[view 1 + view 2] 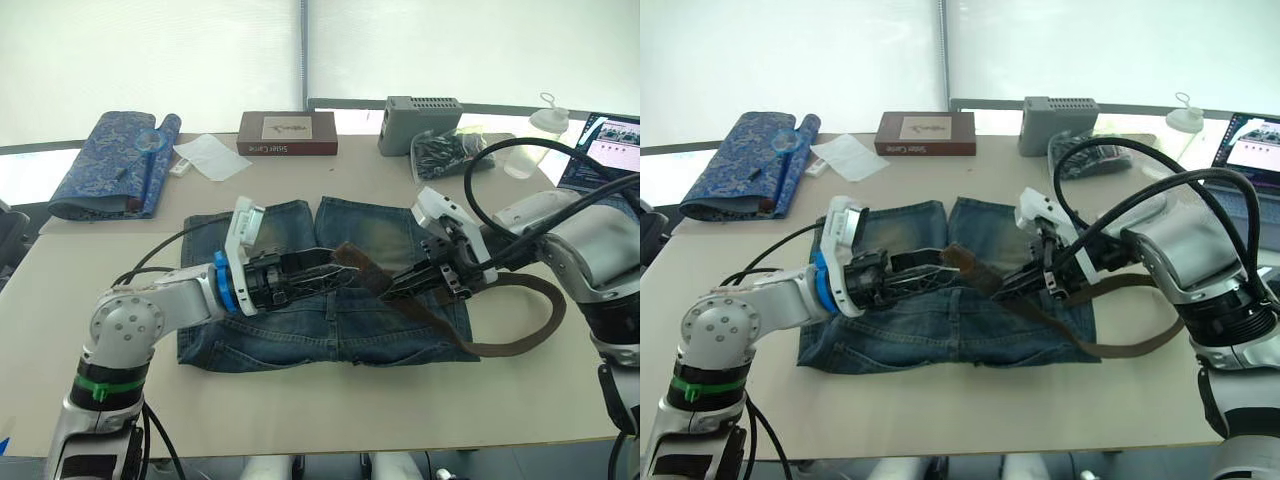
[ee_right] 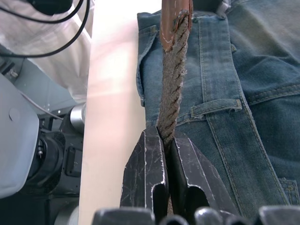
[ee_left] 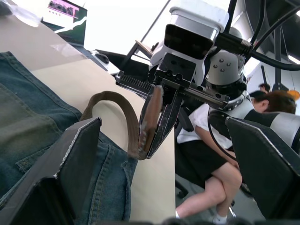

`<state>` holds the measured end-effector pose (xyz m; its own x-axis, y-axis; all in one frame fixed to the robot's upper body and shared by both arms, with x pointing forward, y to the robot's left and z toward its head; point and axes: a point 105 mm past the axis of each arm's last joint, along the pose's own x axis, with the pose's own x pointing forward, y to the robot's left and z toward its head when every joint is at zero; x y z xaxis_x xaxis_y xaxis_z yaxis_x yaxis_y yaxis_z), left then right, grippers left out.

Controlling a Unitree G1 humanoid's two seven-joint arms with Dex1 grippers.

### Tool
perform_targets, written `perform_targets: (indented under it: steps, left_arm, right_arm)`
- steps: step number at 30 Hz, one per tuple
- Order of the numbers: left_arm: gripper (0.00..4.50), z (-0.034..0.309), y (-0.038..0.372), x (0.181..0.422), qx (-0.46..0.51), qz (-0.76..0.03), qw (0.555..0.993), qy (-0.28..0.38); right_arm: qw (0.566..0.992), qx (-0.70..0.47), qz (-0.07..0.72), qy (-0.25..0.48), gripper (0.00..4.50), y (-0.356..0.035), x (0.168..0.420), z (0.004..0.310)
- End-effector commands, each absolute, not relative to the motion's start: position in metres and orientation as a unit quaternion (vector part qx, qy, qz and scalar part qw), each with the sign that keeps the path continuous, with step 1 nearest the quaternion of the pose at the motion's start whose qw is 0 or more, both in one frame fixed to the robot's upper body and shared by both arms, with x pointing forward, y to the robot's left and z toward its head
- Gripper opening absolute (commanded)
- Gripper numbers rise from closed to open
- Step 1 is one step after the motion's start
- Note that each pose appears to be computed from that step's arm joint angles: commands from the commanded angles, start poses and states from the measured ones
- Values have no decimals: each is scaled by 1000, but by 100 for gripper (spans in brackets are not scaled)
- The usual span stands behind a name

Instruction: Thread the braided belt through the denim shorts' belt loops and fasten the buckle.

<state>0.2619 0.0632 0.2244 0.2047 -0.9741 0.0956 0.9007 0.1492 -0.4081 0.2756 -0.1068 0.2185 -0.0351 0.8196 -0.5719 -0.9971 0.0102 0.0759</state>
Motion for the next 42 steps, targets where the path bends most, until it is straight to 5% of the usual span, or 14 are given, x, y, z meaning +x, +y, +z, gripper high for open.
perform_targets:
  steps: [1,7,8,11,17,19,23,29,34,42]
  left_arm:
    - [315,232,61,257,-178,-642,741,82]
    - [18,230,60,256,-165,-650,737,83]
    - [3,230,60,255,-164,-652,735,83]
    - [3,229,59,256,-170,-648,738,81]
    - [0,229,66,270,-256,-607,749,69]
    - [0,228,66,275,-288,-590,751,70]
    - [0,234,64,294,-380,-542,747,56]
    - [0,247,61,311,-483,-502,716,51]
    - [0,251,58,308,-520,-508,683,72]
    - [0,245,56,300,-531,-514,664,115]
  right_arm:
    - [655,-208,694,214,0,-101,268,229]
    - [650,-220,696,212,0,-100,265,227]
    - [649,-221,697,211,0,-100,265,227]
    - [658,-245,693,162,0,-95,271,232]
    - [750,-214,614,120,220,-125,288,249]
    - [780,-173,590,111,285,-147,277,259]
    - [820,-52,567,-66,285,-150,250,301]
    - [829,-18,558,-29,285,-105,234,258]
    - [867,62,493,45,285,-90,252,208]
    - [859,252,445,-14,285,-76,276,222]
